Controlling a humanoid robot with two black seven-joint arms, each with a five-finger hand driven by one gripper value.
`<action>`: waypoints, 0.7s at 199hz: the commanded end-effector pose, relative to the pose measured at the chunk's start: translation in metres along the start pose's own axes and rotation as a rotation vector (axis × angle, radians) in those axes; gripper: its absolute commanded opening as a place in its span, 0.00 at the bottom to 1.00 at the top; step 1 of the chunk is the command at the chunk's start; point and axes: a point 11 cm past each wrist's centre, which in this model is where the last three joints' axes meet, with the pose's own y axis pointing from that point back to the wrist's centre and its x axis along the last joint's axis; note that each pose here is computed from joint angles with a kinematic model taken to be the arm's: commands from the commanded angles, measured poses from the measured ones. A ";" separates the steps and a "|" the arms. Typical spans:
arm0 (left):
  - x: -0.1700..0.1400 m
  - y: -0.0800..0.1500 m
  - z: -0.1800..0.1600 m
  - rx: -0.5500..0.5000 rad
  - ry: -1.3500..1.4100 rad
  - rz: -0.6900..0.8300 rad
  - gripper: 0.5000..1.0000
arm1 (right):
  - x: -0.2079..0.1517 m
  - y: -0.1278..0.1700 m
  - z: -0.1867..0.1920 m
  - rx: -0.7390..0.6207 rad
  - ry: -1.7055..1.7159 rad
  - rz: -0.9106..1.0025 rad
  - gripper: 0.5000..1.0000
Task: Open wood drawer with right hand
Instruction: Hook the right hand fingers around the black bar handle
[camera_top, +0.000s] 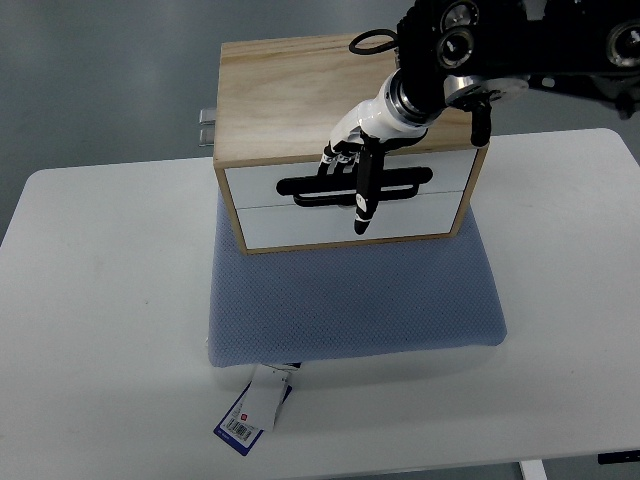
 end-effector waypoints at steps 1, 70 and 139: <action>0.000 0.000 0.000 0.000 0.002 0.000 1.00 | -0.002 -0.003 0.003 -0.002 -0.008 -0.007 0.89; 0.000 0.000 0.001 -0.001 0.002 0.001 1.00 | -0.010 -0.019 0.015 -0.021 -0.028 -0.031 0.89; 0.001 0.000 0.001 -0.002 0.003 0.003 1.00 | -0.017 -0.020 0.015 -0.010 -0.036 -0.082 0.89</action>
